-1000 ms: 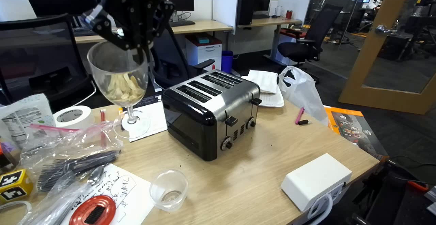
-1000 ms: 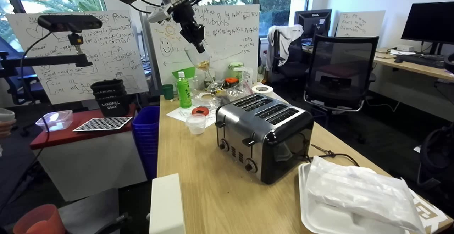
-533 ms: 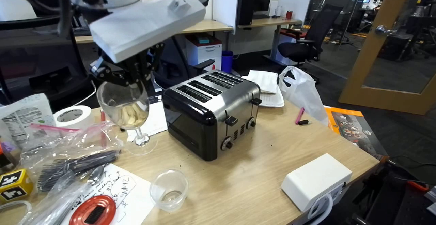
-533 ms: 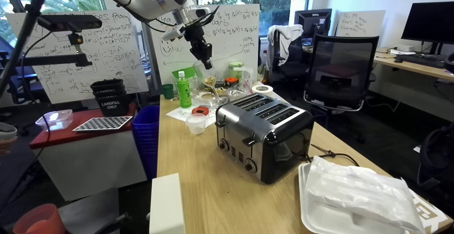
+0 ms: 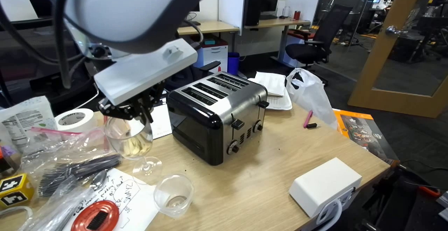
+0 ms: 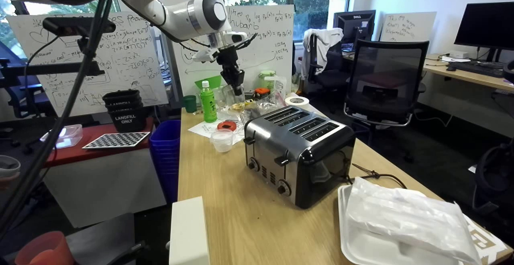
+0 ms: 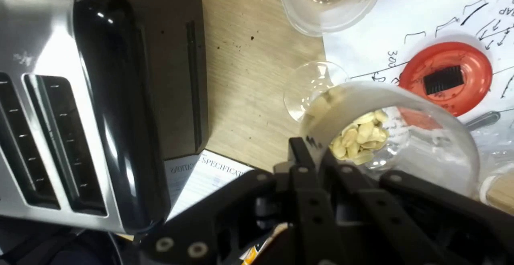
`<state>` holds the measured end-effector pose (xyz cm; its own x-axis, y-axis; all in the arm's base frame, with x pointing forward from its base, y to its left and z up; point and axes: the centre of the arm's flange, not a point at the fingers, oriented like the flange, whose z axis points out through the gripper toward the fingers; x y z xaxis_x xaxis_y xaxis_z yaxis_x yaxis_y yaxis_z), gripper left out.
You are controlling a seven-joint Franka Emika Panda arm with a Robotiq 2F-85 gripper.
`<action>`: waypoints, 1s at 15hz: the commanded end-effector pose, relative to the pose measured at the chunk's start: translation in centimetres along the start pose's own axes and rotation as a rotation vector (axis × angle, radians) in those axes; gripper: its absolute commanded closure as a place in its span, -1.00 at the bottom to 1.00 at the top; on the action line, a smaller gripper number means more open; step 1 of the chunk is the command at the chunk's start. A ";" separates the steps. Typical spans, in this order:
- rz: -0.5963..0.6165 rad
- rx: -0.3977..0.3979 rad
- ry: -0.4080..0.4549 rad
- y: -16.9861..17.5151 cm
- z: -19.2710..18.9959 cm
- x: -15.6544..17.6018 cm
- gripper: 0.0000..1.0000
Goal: Move the wine glass from the right side of the toaster to the left side.
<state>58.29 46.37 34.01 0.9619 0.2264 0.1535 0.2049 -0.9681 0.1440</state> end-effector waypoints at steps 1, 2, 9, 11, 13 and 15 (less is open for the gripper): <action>-0.002 0.016 -0.050 -0.9 1.4 1.2 0.96; 0.003 0.019 -0.059 -1.0 1.8 1.3 0.96; -0.008 0.006 -0.099 0.4 2.3 2.3 0.32; -0.028 -0.001 -0.122 0.6 2.4 2.1 0.06; -0.042 -0.006 -0.141 0.7 2.6 1.9 -0.23; -0.044 -0.018 -0.139 1.0 2.4 1.7 -0.50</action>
<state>59.86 45.55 31.63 0.9722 0.2313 0.0371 0.2223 -0.9609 0.1652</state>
